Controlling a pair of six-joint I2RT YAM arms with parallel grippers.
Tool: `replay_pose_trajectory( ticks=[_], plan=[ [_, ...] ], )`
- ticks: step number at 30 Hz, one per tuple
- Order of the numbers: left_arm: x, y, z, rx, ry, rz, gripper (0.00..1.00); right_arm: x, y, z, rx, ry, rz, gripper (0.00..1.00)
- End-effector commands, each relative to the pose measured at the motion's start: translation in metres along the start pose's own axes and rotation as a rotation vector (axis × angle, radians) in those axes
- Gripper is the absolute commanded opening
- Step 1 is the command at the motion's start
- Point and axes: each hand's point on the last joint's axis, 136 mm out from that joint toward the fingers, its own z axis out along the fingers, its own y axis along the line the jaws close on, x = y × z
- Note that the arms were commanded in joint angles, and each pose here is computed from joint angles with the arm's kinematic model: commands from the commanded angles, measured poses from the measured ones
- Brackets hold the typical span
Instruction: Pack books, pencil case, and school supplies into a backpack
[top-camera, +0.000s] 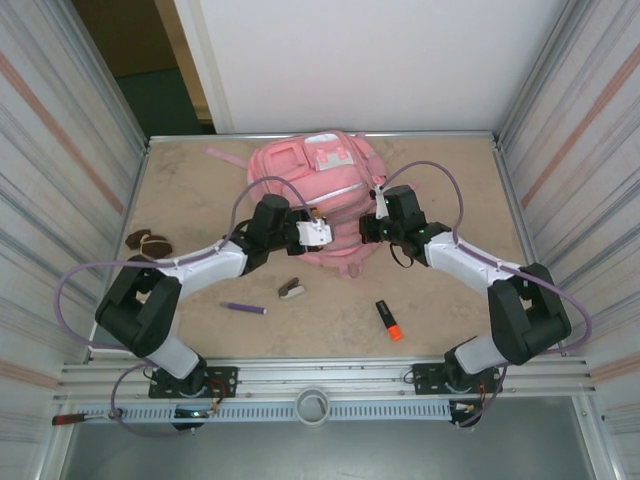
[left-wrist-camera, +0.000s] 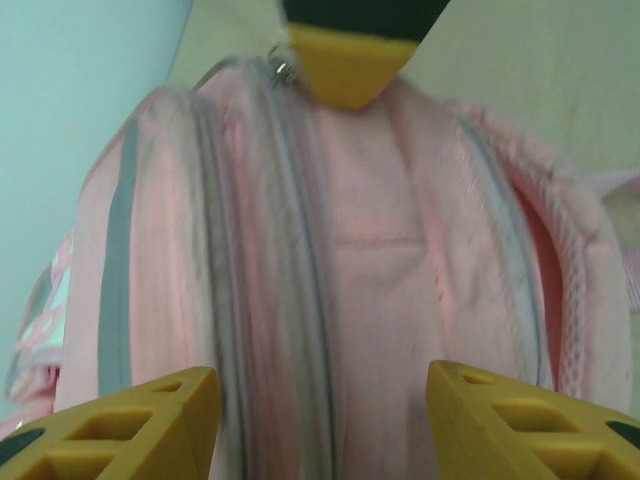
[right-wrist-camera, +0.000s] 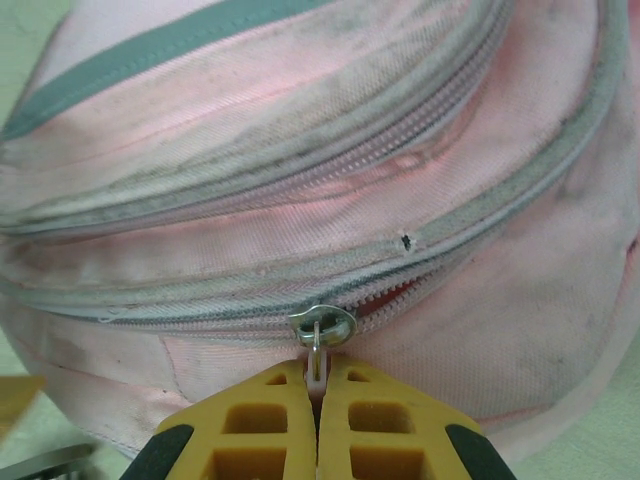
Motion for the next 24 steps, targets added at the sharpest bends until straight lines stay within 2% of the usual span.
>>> replay_pose_trajectory(
  ticks=[1, 4, 6, 13, 18, 24],
  plan=[
    [-0.014, 0.013, 0.007, -0.027, 0.006, 0.053, 0.57, -0.020, 0.025, -0.021, -0.086, -0.073, 0.004, 0.00],
    [-0.017, 0.014, 0.018, -0.032, 0.015, 0.075, 0.56, -0.021, 0.033, -0.026, -0.114, -0.082, 0.000, 0.00],
    [-0.015, 0.016, 0.024, -0.040, 0.031, 0.084, 0.52, -0.022, 0.035, -0.028, -0.125, -0.089, -0.005, 0.00],
    [0.002, 0.019, 0.031, -0.077, 0.100, 0.126, 0.19, -0.011, 0.031, -0.024, -0.106, -0.072, -0.031, 0.00],
    [0.001, 0.023, 0.016, -0.075, 0.042, 0.091, 0.01, 0.001, -0.007, -0.016, 0.044, -0.022, -0.031, 0.00],
    [-0.001, 0.035, -0.009, -0.080, -0.067, 0.004, 0.00, 0.003, -0.062, -0.016, 0.226, 0.019, 0.065, 0.00]
  ],
)
